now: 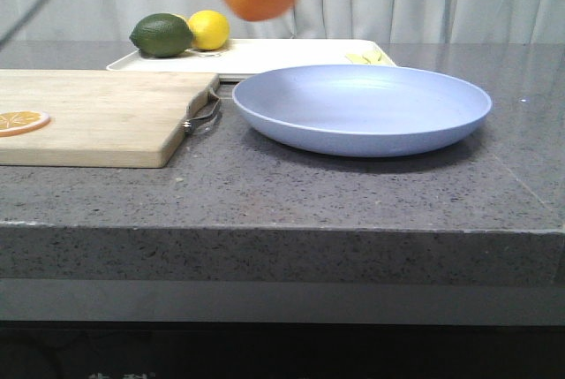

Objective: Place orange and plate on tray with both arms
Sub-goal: 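Carry the orange with the left gripper and lower it onto the blue plate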

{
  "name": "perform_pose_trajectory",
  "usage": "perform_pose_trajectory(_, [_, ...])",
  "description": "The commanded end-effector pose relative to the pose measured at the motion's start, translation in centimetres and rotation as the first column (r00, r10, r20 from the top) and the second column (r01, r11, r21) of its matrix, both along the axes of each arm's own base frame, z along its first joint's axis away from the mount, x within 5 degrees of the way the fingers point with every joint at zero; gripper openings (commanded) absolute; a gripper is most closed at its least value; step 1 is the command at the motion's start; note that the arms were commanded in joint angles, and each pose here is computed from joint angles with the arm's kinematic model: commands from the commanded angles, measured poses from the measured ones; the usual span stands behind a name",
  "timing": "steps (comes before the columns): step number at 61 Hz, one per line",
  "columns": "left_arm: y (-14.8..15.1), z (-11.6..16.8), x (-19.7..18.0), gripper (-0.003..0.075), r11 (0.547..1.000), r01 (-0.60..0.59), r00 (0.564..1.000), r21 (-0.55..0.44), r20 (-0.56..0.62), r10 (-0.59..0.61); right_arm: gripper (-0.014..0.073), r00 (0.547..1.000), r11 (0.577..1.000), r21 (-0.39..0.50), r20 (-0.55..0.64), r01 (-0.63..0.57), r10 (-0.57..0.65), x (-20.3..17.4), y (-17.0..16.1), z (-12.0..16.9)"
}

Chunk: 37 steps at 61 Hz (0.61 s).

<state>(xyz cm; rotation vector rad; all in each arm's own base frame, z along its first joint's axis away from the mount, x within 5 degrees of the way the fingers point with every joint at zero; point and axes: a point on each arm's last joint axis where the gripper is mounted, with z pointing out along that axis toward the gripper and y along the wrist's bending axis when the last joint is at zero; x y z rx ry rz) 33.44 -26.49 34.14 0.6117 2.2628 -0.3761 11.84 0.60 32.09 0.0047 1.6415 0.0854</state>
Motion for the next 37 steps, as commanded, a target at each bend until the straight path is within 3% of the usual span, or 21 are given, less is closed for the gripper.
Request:
perform_pose_trajectory(1, [-2.0,2.4,-0.9,0.0213,0.992,0.058,0.991,-0.109,0.127,-0.044,0.0612,0.995,1.000,-0.001,0.103,0.010,-0.010,0.1,-0.1,1.8])
perform_pose_trajectory(12, [-5.2,-0.7,-0.8,0.0213,0.988,0.110,0.988,-0.106,0.122,-0.097,0.0612,0.995,1.000,-0.001,0.097,0.009,-0.009,0.1,-0.1,1.7])
perform_pose_trajectory(25, [-6.0,-3.1,-0.1,0.0227,0.991,0.110,0.991,-0.072,0.087,-0.103,0.0612,0.995,1.000,-0.001,0.096,0.009,-0.009,0.1,-0.1,1.7])
perform_pose_trajectory(29, [-6.1,-3.4,0.0,0.0267,0.992,0.109,0.991,-0.066,0.079,-0.104,0.0612,0.995,1.000,-0.001,0.096,0.009,-0.009,0.1,-0.1,1.7])
perform_pose_trajectory(37, [-6.2,-3.6,0.0,0.0445,0.992,0.111,0.992,-0.061,0.072,-0.107,0.0612,0.995,1.000,-0.001,0.096,0.009,-0.009,0.1,-0.1,1.7])
